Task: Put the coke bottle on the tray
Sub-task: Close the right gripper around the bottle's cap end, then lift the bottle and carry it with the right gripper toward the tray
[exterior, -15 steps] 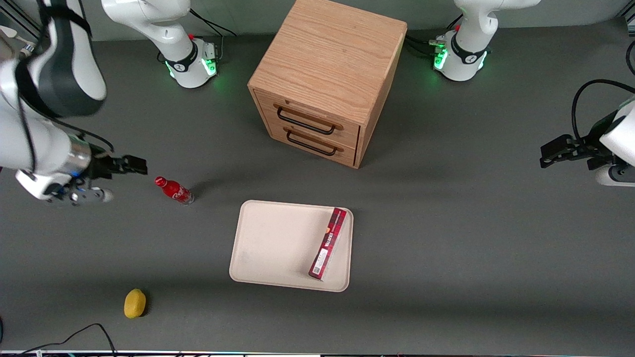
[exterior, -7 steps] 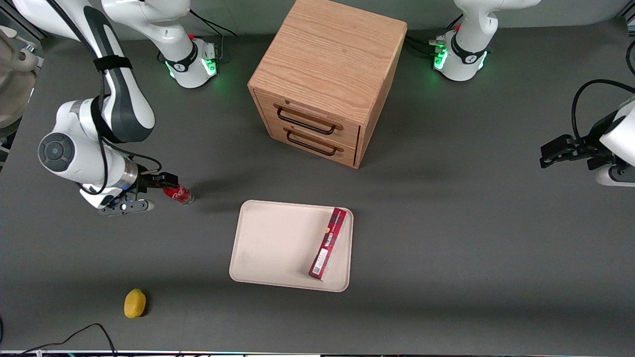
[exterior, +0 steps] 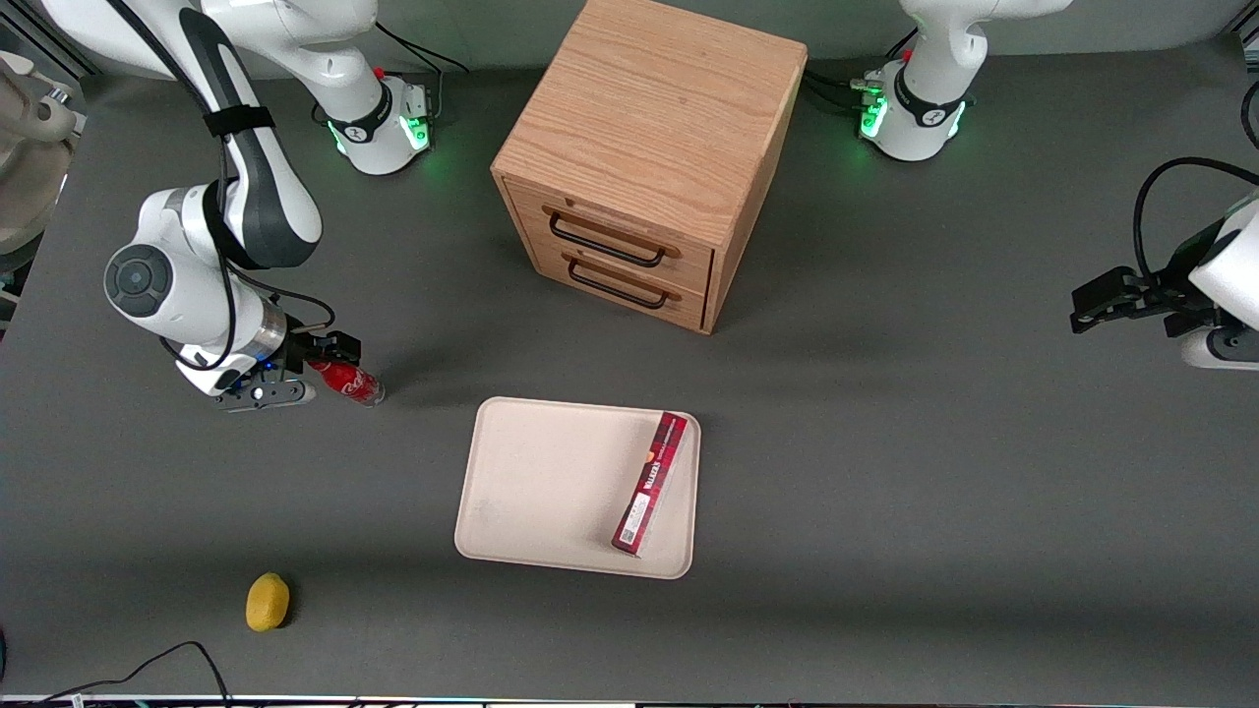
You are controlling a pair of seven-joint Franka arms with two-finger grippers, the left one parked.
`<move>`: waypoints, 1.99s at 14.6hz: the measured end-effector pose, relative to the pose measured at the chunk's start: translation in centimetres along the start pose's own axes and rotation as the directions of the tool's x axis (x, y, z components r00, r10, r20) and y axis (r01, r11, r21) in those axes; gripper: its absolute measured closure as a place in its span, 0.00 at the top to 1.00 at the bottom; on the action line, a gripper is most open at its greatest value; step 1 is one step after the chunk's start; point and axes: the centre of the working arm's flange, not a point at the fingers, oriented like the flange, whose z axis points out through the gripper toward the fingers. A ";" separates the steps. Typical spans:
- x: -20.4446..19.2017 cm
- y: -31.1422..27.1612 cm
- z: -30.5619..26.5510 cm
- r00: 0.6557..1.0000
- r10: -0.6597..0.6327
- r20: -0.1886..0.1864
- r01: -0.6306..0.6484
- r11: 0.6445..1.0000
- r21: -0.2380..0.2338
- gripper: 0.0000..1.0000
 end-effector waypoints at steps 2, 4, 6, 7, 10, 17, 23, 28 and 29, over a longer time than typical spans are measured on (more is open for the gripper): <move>-0.1 0.3 -0.2 1.000 0.004 -0.004 -0.004 1.000 0.000 0.68; -0.4 0.4 -0.2 1.000 0.005 -0.002 -0.005 1.000 -0.001 0.61; -0.5 0.5 -0.1 1.000 0.006 0.000 -0.006 1.000 -0.001 0.41; -0.5 0.6 -0.1 1.000 0.007 0.000 -0.007 1.000 -0.002 0.31; -0.6 0.7 -0.1 1.000 0.008 0.000 -0.008 1.000 -0.003 0.31; -1.3 1.1 -9.9 0.998 0.013 0.062 -0.012 1.000 -0.008 0.31; -2.3 0.9 -27.7 0.995 0.021 0.100 -0.020 1.000 -0.008 0.31; 0.9 -0.3 -29.8 0.985 0.093 0.148 -0.092 0.996 -0.012 0.31; 2.2 -1.0 -28.9 0.982 0.108 0.157 -0.107 0.994 -0.011 0.31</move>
